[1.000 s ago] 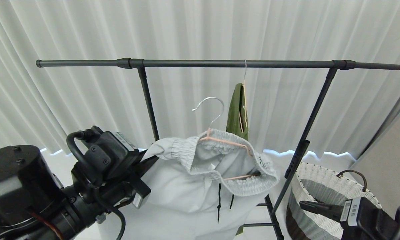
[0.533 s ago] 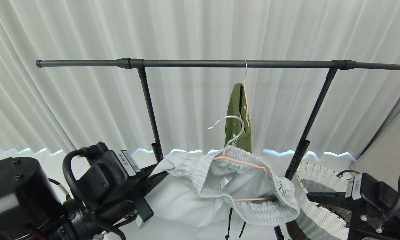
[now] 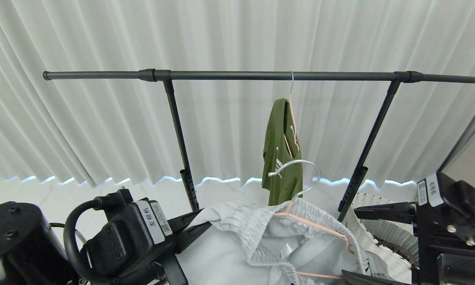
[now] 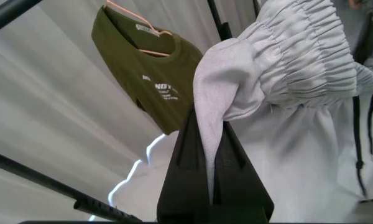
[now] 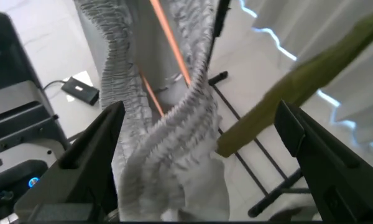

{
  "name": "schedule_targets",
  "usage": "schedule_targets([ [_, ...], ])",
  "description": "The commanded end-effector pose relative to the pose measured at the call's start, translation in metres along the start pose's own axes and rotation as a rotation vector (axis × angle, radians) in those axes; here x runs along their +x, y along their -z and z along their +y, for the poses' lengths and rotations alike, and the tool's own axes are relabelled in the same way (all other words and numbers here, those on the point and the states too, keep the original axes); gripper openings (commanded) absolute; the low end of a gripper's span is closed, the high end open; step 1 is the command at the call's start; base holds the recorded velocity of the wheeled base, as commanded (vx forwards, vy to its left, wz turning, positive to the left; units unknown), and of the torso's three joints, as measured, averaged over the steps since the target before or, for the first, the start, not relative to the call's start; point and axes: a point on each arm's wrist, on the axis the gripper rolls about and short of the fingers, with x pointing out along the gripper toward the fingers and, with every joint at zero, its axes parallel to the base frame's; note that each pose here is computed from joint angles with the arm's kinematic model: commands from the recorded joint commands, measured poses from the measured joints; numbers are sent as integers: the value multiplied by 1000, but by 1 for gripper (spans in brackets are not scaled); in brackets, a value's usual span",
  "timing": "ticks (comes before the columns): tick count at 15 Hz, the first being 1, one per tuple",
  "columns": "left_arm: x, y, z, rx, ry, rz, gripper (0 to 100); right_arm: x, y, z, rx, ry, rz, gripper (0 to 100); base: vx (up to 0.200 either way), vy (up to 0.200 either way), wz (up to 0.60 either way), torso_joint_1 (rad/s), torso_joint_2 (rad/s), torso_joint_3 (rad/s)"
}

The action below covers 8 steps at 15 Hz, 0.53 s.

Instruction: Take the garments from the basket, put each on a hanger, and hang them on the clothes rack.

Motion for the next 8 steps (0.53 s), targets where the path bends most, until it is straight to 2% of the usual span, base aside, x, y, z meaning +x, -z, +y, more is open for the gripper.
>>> schedule_targets([
  [1,-2,-2,1,1,-5,-13,0,20,1,-5,-8,-38,41,100,0,0,0,0,0,0],
  [4,-3,-3,2,1,-16,-13,0,45,-1,-12,-13,-41,16,100,0,0,0,0,0,0],
  [8,-1,-2,15,-3,-81,-2,0,66,-6,-20,-18,-31,-8,100,0,0,0,0,0,0],
])
